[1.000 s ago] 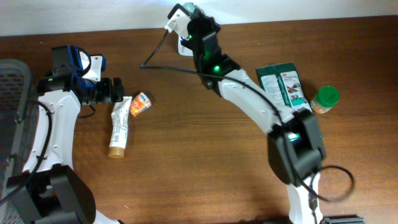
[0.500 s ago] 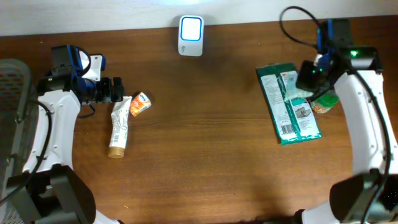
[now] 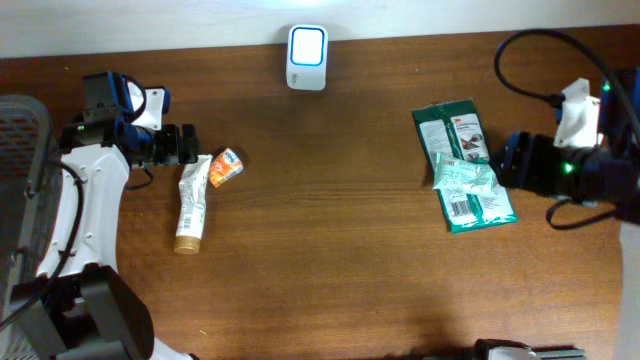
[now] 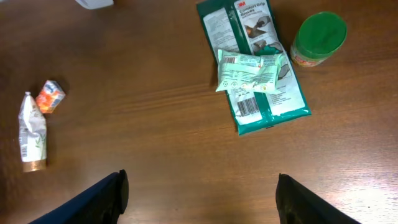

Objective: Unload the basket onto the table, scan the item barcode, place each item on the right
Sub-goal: 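Place the wipes pouch on the glove packet and release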

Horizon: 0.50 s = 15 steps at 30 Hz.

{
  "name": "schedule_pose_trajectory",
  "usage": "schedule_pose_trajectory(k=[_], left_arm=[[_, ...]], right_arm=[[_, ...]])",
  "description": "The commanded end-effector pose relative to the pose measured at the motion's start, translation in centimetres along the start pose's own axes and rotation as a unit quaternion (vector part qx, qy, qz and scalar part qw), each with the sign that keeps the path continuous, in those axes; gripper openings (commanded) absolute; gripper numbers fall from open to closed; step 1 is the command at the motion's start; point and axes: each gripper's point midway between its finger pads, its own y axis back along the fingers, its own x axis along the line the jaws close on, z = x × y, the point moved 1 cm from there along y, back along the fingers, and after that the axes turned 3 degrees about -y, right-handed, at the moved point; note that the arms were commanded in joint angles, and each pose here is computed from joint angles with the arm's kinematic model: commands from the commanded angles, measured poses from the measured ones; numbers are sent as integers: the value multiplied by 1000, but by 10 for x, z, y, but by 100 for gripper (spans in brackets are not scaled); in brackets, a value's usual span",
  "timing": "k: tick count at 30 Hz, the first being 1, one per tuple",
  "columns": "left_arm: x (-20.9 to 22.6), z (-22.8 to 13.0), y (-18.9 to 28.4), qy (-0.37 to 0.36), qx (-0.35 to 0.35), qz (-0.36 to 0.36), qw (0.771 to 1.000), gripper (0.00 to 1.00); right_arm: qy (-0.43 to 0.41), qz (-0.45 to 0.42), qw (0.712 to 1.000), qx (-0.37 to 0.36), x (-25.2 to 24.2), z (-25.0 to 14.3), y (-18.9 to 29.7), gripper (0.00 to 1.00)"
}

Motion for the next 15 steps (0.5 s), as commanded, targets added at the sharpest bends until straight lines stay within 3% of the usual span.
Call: schedule_pose_trajectory(k=[1, 4, 15], left_arm=[[2, 4, 3, -9, -7, 2, 1000, 99], [2, 4, 3, -9, -7, 3, 1000, 99], [2, 4, 3, -9, -7, 2, 1000, 99]], right_arm=[[18, 17, 999, -38, 6, -19, 33, 78], [20, 13, 999, -49, 4, -37, 51, 79], [15, 5, 999, -30, 1, -34, 41, 81]])
